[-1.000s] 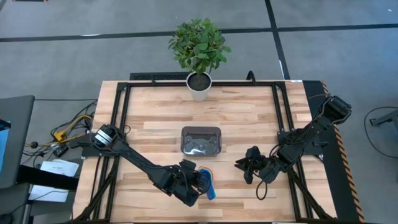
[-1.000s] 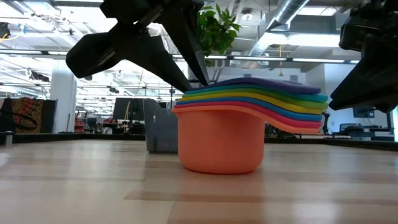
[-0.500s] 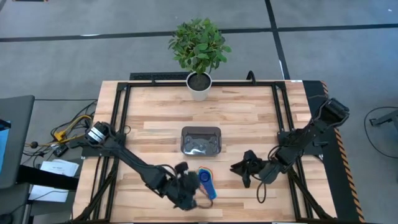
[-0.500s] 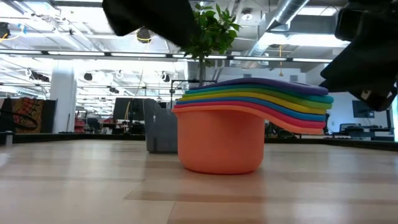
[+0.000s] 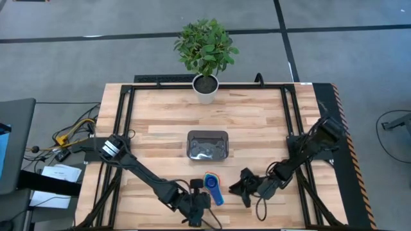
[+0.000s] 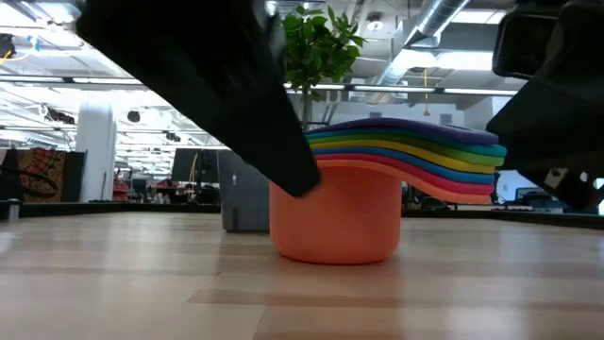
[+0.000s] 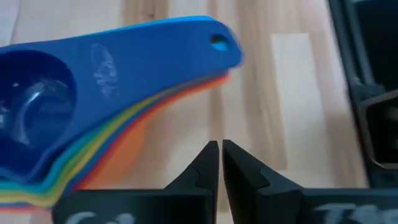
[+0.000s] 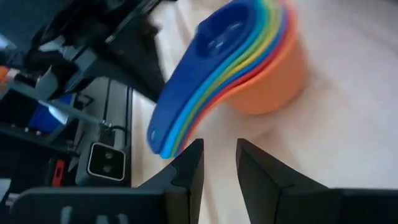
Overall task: Nest measuring cups in basket
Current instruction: Put the nested measuring cups into the black bin
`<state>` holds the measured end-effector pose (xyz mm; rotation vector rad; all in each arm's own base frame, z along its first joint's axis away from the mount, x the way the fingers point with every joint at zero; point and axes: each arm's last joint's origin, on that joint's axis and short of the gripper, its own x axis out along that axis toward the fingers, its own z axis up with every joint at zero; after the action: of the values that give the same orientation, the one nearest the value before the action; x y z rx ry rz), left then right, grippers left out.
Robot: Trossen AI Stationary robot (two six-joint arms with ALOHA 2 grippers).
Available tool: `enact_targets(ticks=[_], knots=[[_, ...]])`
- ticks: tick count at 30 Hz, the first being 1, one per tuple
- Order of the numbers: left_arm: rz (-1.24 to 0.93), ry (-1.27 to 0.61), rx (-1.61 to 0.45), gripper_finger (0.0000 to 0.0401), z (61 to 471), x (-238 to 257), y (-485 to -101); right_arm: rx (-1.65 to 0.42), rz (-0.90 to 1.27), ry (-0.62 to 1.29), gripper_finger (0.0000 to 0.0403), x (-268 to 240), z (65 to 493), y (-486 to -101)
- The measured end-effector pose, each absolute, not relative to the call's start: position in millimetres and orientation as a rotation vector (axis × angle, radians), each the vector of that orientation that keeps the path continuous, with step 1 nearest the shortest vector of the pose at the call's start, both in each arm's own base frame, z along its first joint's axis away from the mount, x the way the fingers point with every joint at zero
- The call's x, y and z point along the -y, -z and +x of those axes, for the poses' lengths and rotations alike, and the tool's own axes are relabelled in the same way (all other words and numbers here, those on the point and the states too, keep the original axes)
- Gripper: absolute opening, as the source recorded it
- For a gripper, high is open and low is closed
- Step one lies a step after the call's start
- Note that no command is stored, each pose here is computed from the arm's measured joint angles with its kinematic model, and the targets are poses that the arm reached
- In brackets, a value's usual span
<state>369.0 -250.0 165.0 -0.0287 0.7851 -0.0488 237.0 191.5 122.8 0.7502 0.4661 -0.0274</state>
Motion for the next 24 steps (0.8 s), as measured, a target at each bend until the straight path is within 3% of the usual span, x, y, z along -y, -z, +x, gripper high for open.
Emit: enact_targets(ticks=[9, 24], knots=[[-0.060, 0.027, -0.733, 0.0000, 383, 239, -165, -0.507, 0.728, -0.048, 0.0118, -213, 266, -119], [-0.052, 0.026, -0.692, 0.0000, 391, 231, -169, -0.522, 0.729, -0.078, 0.0118, -216, 268, -119]])
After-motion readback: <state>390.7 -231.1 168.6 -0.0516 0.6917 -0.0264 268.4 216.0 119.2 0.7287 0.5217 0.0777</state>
